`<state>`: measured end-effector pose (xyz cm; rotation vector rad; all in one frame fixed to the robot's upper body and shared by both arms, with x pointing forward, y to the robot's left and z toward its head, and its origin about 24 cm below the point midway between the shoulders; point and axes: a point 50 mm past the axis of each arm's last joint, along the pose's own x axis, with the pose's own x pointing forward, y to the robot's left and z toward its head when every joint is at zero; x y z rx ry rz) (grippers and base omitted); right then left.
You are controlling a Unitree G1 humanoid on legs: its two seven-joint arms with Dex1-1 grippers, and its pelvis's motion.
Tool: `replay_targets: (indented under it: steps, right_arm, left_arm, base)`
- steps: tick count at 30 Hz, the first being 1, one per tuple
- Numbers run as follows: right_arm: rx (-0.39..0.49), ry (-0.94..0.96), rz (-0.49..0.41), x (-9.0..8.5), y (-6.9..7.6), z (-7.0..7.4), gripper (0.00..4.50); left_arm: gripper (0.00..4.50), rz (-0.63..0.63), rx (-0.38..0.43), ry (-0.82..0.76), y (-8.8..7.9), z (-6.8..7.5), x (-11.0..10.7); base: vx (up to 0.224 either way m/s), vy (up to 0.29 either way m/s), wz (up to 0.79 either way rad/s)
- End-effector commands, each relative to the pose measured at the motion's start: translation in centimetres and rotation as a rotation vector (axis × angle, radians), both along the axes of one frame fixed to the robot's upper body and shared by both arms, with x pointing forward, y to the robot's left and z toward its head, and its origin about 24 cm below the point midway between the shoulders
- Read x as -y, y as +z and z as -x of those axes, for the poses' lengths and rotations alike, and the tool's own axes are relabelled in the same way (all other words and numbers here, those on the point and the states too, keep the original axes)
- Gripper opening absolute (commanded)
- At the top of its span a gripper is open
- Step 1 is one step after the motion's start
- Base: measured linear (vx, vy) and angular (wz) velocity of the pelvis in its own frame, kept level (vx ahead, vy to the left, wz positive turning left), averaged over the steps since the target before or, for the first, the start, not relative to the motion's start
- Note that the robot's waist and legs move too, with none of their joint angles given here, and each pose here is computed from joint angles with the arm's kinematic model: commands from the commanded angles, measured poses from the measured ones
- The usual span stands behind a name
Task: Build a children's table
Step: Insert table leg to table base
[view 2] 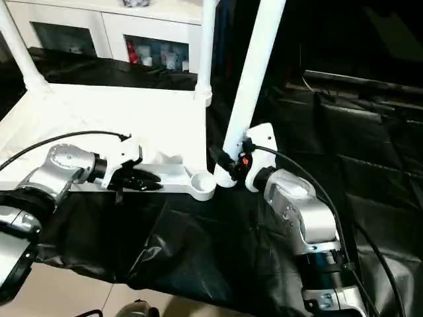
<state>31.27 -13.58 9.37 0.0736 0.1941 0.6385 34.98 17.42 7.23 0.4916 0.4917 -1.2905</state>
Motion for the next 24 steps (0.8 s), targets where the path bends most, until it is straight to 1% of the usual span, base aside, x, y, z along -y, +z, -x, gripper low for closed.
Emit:
replay_targets:
  steps: [1,2,3,4,6,16,18,20,24]
  right_arm:
    - [0.030,0.005,0.006,0.1,0.8,-0.1,1.88]
    - [0.031,0.010,0.009,0.1,0.9,-0.1,1.88]
    - [0.032,0.013,0.011,0.1,0.9,-0.2,1.88]
    - [0.032,0.013,0.011,0.1,0.9,-0.2,1.88]
    - [0.036,0.033,0.013,0.0,1.1,-0.3,1.88]
    - [0.037,0.046,0.012,-0.1,1.2,-0.3,1.88]
    - [0.023,0.189,0.003,-0.8,1.7,0.5,1.88]
    - [0.012,0.244,0.008,-1.1,1.7,0.9,1.88]
    - [0.006,0.251,0.017,-1.2,1.4,1.2,1.88]
  left_arm:
    - [0.34,-0.026,-0.009,-0.043,0.0,0.0,0.3]
    - [0.25,-0.042,-0.014,-0.052,-0.2,0.1,0.3]
    - [0.25,-0.048,-0.015,-0.055,-0.4,0.2,0.2]
    - [0.09,-0.048,-0.015,-0.055,-0.4,0.2,0.2]
    - [0.02,-0.063,-0.023,-0.050,-0.6,0.2,0.1]
    - [0.00,-0.061,-0.025,-0.051,-0.6,0.2,0.1]
    - [0.00,-0.016,-0.050,-0.061,-1.3,1.0,1.2]
    - [0.00,0.009,-0.058,-0.075,-1.8,1.7,2.0]
    - [0.00,0.030,-0.039,-0.079,-1.7,2.2,2.9]
  base:
    - [0.000,0.000,0.00]
    - [0.000,0.000,0.00]
    - [0.000,0.000,0.00]
    - [0.000,0.000,0.00]
    - [0.000,0.000,0.00]
    - [0.000,0.000,0.00]
    - [0.000,0.000,0.00]
    - [0.000,0.000,0.00]
    - [0.000,0.000,0.00]
